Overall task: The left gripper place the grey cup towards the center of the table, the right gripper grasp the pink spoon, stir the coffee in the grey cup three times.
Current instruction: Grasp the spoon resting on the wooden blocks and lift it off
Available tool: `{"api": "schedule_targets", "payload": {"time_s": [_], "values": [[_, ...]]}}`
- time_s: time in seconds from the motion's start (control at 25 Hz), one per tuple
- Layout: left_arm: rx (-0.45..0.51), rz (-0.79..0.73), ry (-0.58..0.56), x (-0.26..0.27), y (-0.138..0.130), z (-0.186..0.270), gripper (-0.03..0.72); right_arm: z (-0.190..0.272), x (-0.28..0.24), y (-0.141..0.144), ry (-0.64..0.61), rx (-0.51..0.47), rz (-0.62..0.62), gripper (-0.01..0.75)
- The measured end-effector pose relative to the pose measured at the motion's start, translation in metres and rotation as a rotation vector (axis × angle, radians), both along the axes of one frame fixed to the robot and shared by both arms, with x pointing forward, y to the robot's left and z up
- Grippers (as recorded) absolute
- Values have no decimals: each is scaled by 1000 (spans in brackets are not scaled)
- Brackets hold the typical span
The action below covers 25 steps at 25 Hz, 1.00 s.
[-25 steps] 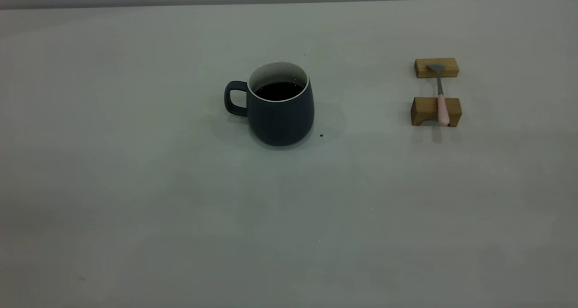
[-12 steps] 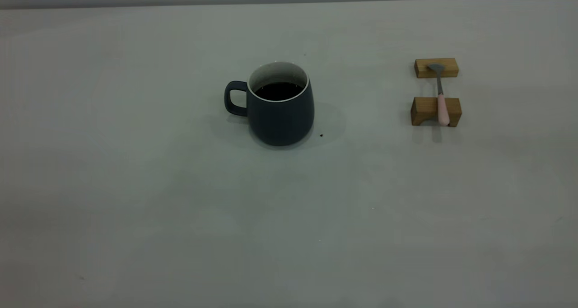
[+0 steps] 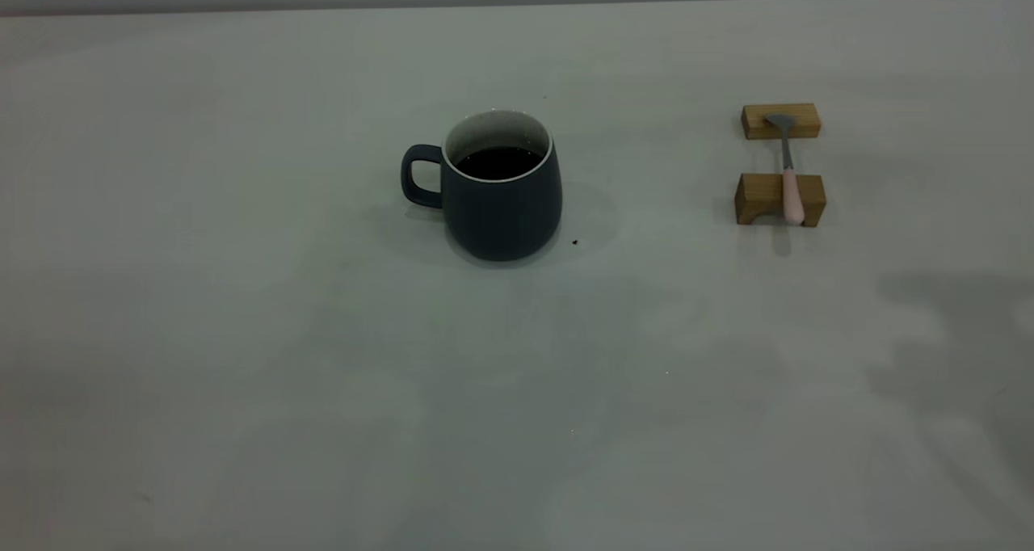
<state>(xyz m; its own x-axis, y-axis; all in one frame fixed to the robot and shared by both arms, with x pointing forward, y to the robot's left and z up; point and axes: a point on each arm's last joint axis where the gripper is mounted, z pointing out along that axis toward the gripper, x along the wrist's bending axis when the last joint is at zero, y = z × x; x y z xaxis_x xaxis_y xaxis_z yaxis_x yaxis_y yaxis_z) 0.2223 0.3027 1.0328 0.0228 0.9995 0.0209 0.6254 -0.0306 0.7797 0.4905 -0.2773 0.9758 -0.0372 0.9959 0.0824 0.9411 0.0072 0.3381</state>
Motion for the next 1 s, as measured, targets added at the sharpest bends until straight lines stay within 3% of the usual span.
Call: {"api": "schedule_targets", "payload": {"time_s": [0.56, 1.0], "values": [[0, 0, 0, 0, 0, 0, 406, -120, 104, 79, 192, -29, 194, 632], [0, 0, 0, 0, 0, 0, 406, -159, 131, 91, 209, -46, 246, 628]]}}
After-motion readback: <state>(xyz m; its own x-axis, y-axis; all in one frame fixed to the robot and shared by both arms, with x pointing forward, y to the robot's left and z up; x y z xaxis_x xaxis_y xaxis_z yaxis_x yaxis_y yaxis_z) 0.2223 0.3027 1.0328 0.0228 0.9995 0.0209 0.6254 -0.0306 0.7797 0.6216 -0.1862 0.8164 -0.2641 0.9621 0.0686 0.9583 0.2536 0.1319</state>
